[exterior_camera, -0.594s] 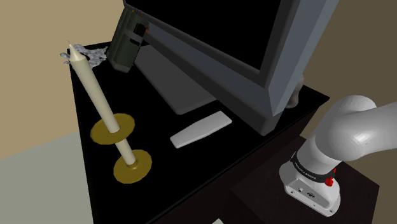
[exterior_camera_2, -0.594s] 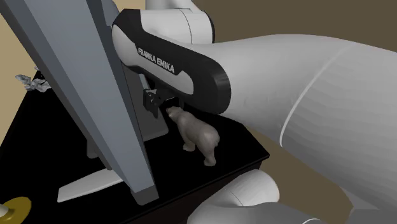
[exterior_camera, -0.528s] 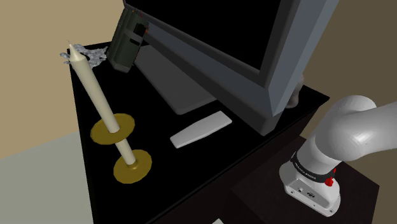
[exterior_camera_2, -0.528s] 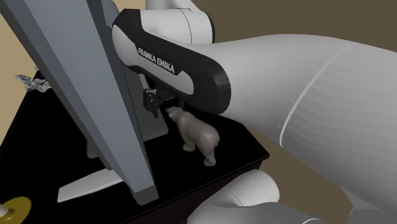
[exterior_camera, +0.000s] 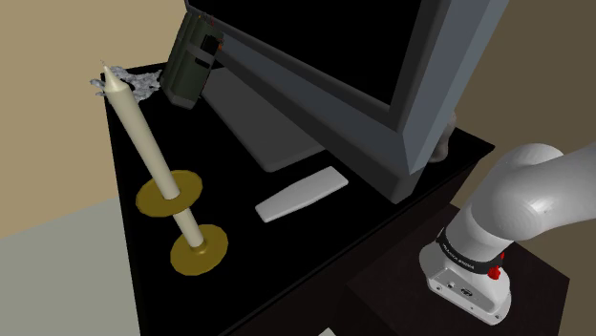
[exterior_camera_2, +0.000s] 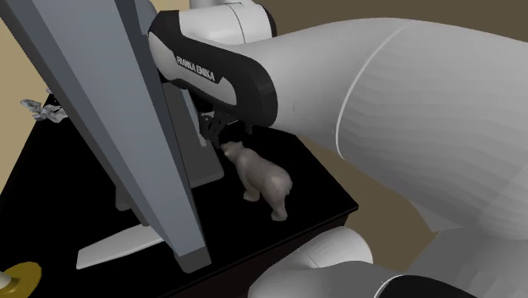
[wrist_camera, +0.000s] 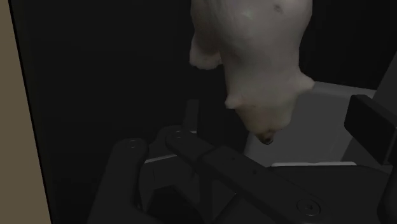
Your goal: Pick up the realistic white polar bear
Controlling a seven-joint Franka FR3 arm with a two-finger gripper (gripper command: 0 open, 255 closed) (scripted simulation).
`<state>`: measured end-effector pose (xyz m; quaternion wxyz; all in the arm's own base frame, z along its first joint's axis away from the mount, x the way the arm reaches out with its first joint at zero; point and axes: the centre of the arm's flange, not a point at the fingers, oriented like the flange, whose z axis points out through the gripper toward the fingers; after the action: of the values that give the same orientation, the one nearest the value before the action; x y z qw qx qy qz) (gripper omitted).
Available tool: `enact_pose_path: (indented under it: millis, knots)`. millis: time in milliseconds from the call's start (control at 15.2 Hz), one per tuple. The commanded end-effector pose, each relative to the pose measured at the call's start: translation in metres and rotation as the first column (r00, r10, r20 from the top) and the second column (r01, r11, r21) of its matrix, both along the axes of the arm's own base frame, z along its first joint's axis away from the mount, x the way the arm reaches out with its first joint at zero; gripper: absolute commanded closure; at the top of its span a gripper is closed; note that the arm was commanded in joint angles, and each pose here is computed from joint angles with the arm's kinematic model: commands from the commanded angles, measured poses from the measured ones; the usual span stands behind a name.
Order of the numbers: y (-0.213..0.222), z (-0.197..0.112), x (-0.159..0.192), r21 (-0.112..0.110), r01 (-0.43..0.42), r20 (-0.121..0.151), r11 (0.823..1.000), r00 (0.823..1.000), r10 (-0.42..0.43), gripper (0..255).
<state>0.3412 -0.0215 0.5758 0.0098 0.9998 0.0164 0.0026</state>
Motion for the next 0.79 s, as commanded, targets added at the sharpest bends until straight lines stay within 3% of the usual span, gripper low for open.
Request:
enact_pose_path:
  millis: [0,264,330,726]
  knots:
    - [0.001,-0.01,0.001,-0.001,0.0,0.0,1.0,1.0,0.0,0]
    - [0.001,-0.023,0.001,-0.001,0.0,0.0,1.0,1.0,0.0,0]
    - [0.001,-0.023,0.0,-0.001,0.0,0.0,1.0,1.0,0.0,255]
    - [0.002,-0.024,0.001,-0.001,0.0,0.0,1.0,1.0,0.0,255]
